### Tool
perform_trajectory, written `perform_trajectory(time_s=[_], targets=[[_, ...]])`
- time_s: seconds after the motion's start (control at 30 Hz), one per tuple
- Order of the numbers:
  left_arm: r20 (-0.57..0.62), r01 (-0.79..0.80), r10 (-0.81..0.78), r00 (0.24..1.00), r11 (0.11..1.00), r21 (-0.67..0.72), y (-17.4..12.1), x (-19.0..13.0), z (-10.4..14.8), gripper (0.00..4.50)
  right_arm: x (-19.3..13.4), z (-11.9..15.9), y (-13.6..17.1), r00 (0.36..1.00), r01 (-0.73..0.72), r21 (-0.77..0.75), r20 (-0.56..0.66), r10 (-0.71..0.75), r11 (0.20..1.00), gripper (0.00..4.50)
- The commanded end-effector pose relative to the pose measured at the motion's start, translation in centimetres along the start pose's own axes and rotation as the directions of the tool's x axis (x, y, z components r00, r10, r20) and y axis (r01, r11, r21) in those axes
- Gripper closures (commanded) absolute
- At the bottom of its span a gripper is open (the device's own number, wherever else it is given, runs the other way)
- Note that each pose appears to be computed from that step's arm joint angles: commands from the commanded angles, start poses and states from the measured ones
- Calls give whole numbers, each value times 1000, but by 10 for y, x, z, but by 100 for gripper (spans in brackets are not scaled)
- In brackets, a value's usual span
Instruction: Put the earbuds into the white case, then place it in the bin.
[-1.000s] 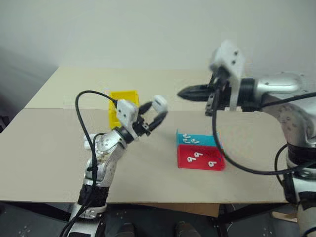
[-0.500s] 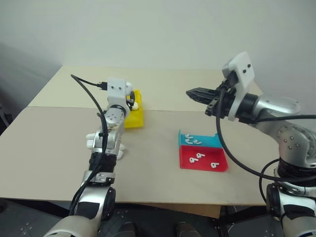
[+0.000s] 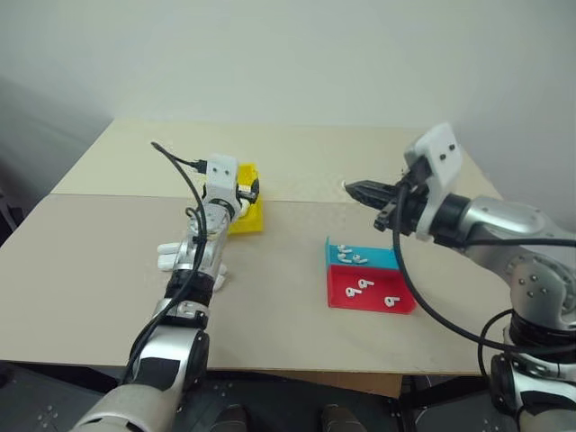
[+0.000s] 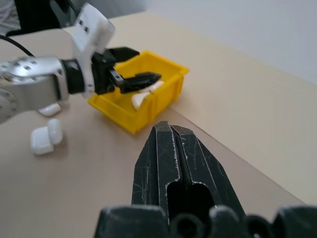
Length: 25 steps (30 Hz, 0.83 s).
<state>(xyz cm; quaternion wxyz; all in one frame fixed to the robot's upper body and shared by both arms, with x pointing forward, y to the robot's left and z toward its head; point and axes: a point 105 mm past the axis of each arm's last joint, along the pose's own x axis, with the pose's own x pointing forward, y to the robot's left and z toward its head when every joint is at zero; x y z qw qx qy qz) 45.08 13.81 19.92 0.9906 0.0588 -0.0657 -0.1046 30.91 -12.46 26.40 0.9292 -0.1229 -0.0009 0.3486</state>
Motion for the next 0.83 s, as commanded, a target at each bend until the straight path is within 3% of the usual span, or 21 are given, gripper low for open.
perform_trajectory(time_s=[0.03, 0.17, 0.33, 0.6, 0.83], targets=[[125, 125, -129, 984, 991, 39, 2, -17, 30, 4, -4, -5, -5, 997, 69, -66, 39, -66, 995, 450], [159, 299, -308, 938, 951, 82, -5, -46, 35, 4, -7, -27, -6, 993, 114, -103, 54, -109, 988, 450], [144, 503, -519, 843, 854, 137, -18, -98, 39, 4, -15, -48, 3, 999, 44, -132, 33, -40, 990, 450], [29, 556, -559, 828, 828, 79, -11, -155, 47, 4, -32, -49, 15, 997, -53, -136, 44, 59, 989, 450], [-21, 674, -673, 739, 738, 36, -28, -199, 47, 4, -55, -44, 37, 981, -188, -130, 31, 193, 973, 450]])
